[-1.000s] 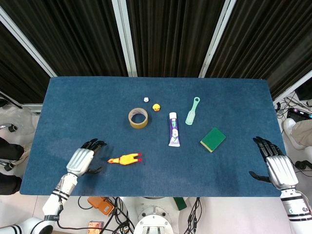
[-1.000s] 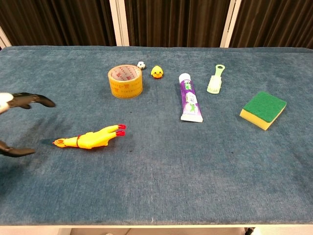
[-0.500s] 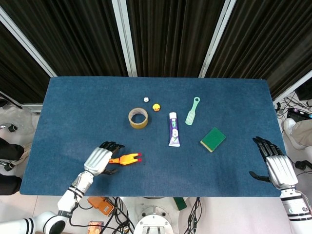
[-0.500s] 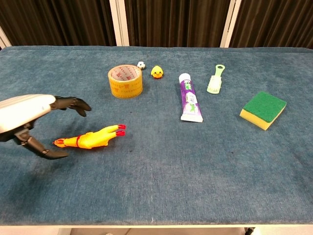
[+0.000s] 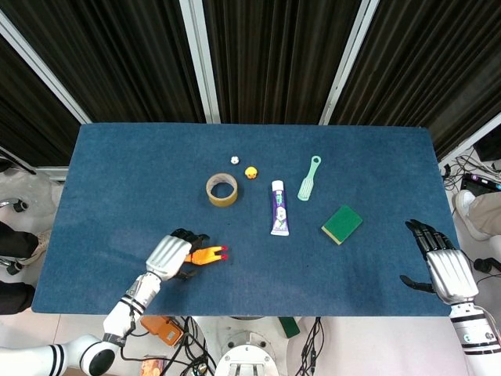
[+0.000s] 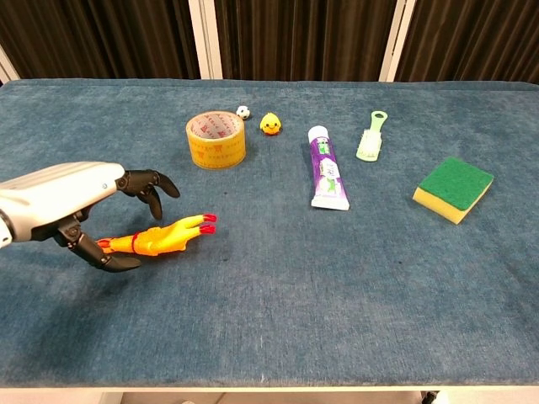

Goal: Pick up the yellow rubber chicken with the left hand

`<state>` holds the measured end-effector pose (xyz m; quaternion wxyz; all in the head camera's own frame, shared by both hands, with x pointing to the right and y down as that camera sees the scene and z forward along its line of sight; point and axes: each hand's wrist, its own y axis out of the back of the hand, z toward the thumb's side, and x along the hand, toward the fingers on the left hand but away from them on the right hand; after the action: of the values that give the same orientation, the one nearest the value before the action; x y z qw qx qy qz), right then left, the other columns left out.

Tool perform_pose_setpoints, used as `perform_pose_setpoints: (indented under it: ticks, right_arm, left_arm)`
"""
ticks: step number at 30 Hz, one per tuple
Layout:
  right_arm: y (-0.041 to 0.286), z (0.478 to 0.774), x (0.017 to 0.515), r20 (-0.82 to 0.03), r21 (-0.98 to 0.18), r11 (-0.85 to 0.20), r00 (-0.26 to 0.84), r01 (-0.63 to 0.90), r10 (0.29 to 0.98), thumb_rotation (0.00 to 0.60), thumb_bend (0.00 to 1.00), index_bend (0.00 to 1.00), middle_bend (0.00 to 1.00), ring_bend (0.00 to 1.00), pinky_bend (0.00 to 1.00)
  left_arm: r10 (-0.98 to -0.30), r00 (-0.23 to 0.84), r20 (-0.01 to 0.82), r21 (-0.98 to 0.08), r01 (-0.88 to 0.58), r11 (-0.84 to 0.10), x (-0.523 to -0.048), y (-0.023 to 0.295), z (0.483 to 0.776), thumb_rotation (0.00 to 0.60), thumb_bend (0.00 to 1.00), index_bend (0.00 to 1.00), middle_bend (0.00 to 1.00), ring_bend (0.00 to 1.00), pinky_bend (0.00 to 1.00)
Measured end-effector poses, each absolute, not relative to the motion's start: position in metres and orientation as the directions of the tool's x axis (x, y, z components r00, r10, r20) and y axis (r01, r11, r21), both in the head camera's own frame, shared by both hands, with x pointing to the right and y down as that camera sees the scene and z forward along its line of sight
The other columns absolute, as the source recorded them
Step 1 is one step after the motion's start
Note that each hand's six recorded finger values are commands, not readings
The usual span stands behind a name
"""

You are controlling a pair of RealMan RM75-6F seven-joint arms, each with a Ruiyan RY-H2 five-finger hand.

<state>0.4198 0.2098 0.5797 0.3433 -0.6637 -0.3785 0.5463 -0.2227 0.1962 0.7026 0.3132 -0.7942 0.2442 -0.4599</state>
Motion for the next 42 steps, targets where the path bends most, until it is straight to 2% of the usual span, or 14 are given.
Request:
perform_pose_setpoints:
  ticks: [8, 14, 19, 28, 34, 42]
  right_arm:
    - [0.210, 0.580, 0.420, -0.467, -0.868, -0.479, 0.116, 0.127, 0.877, 0.600, 0.21, 0.08, 0.13, 0.16, 0.22]
    - [0.209, 0.580, 0.421, -0.468, -0.868, -0.481, 0.115, 0.128, 0.876, 0.600, 0.21, 0.08, 0.13, 0.16, 0.22]
    - [0.209, 0.580, 0.421, -0.469, -0.867, -0.482, 0.116, 0.130, 0.876, 0.600, 0.21, 0.08, 0.13, 0.16, 0.22]
    - [0.210, 0.581, 0.420, -0.476, -0.863, -0.489, 0.123, 0.126, 0.871, 0.600, 0.21, 0.08, 0.13, 0.16, 0.22]
    - [0.210, 0.580, 0.420, -0.475, -0.863, -0.488, 0.121, 0.127, 0.871, 0.600, 0.21, 0.08, 0.13, 0.16, 0.22]
    - [0.211, 0.580, 0.420, -0.474, -0.864, -0.488, 0.123, 0.126, 0.872, 0.600, 0.21, 0.08, 0.13, 0.16, 0.22]
  left_arm:
    - [-0.660, 0.476, 0.580, -0.718, -0.084, -0.691, -0.208, 0.194, 0.707, 0.600, 0.20, 0.31, 0.38, 0.28, 0.22]
    - [-0.645, 0.480, 0.595, -0.708, -0.069, -0.703, -0.203, 0.196, 0.716, 0.600, 0.26, 0.36, 0.41, 0.30, 0.22]
    - [-0.654, 0.473, 0.590, -0.726, -0.043, -0.686, -0.204, 0.192, 0.721, 0.600, 0.33, 0.46, 0.49, 0.41, 0.34]
    - [-0.656, 0.461, 0.597, -0.729, -0.030, -0.684, -0.214, 0.186, 0.723, 0.600, 0.45, 0.67, 0.67, 0.55, 0.46]
    - [-0.656, 0.477, 0.585, -0.735, -0.031, -0.678, -0.216, 0.182, 0.712, 0.600, 0.46, 0.69, 0.68, 0.56, 0.47]
    - [-0.699, 0.503, 0.508, -0.793, -0.044, -0.608, -0.218, 0.151, 0.669, 0.600, 0.46, 0.69, 0.68, 0.57, 0.47]
